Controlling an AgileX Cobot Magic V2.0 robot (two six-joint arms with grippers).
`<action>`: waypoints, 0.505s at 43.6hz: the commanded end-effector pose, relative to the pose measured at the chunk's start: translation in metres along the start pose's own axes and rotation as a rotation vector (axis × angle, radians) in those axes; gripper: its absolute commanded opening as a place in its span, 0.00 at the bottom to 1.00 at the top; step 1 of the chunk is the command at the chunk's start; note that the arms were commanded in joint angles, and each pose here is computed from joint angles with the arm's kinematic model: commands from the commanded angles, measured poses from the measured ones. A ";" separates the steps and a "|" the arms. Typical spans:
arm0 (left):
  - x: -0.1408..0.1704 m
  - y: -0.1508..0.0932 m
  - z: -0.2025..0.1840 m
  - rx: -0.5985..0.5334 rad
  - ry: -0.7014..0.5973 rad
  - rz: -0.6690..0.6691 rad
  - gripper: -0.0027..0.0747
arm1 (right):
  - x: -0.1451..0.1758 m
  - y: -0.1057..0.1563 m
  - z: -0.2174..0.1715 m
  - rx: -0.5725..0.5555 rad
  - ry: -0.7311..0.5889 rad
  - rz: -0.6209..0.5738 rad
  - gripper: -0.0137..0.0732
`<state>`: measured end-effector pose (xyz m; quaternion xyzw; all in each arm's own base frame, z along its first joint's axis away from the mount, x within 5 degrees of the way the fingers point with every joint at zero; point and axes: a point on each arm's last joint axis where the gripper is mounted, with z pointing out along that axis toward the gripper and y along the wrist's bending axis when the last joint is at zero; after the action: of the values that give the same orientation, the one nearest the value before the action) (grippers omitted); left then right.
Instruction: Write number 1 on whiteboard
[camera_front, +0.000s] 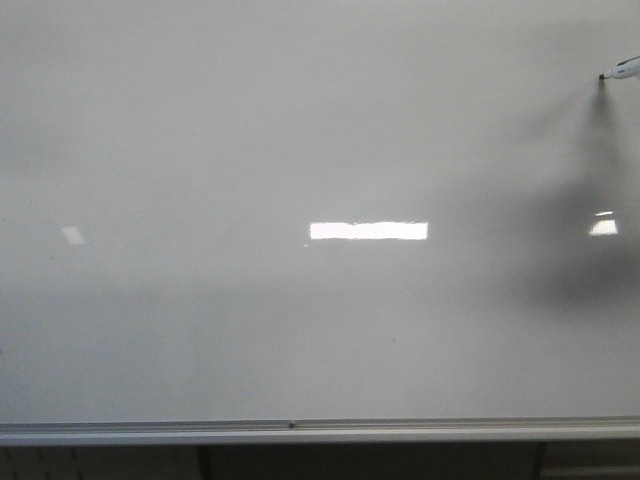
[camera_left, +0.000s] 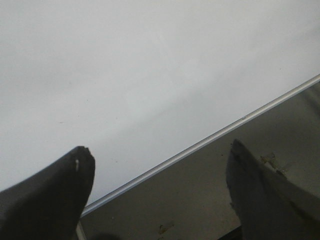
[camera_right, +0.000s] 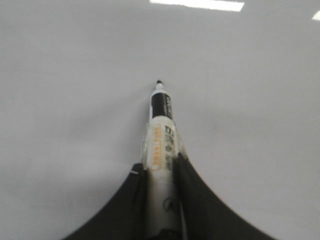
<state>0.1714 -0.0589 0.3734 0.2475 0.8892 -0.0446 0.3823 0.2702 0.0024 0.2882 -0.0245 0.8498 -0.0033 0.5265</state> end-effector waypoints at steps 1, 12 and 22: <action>-0.010 0.002 -0.010 -0.015 -0.100 -0.020 0.72 | -0.009 0.000 0.001 -0.002 -0.012 -0.017 0.11; -0.010 0.002 -0.010 -0.015 -0.100 -0.020 0.72 | 0.011 0.004 0.007 -0.052 0.178 -0.017 0.11; -0.010 0.002 -0.010 -0.015 -0.100 -0.020 0.72 | 0.000 0.004 -0.006 -0.059 0.151 -0.019 0.11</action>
<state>0.1714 -0.0589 0.3734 0.2475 0.8892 -0.0446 0.3823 0.2659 0.0075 0.2588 -0.0476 0.9145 0.0207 0.4012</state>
